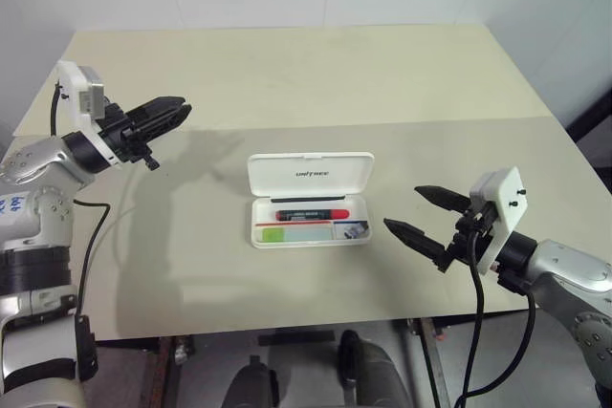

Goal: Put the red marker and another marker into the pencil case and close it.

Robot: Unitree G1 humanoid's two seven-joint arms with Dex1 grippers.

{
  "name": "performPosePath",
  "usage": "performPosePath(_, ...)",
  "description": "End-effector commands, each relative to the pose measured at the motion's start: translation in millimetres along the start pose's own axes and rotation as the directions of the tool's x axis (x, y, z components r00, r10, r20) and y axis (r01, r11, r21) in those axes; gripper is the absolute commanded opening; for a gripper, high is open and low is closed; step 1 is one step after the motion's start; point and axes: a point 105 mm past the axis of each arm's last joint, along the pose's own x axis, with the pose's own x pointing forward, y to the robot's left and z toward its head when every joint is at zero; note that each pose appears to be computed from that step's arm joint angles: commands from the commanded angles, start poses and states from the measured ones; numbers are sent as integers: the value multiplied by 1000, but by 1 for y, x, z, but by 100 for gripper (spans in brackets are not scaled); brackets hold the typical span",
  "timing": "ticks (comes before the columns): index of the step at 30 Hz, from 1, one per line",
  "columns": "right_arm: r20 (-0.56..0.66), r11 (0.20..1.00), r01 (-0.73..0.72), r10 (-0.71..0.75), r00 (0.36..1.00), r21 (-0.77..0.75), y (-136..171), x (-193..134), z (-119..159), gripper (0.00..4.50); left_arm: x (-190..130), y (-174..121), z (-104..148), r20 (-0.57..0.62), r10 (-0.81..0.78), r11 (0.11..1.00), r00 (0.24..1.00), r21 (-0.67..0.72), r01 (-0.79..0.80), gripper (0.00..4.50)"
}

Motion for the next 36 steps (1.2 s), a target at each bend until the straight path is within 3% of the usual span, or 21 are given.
performPosePath(1, 43, 998, -35, 37, 998, -55, 5, 0, 9, 450, 7, 11, 3, 19, 3, 1000, 1000, 20, -3, 1)
performPosePath(6, 105, 995, -42, 52, 993, -90, 5, 4, 19, 450, 30, 14, -13, 21, -49, 996, 999, -68, 50, 1)
performPosePath(12, 115, 993, -62, 74, 991, -98, 11, 1, 23, 450, 60, 1, -40, -57, -154, 952, 986, -277, 132, 1)
performPosePath(16, 89, 994, -58, 66, 994, -91, 11, -13, 17, 450, 71, -16, -66, -186, -250, 851, 950, -510, 124, 1)
performPosePath(18, 81, 994, -63, 71, 994, -91, 10, -19, 14, 450, 72, -25, -71, -194, -312, 803, 930, -578, 149, 1)
performPosePath(27, 185, 989, -63, 87, 979, -130, -9, -67, 5, 450, 89, -44, -65, -157, -425, 738, 891, -630, 242, 1)
performPosePath(36, 195, 978, -131, 162, 967, -159, -24, -104, -6, 450, 92, -68, -58, -125, -590, 652, 798, -657, 380, 1)
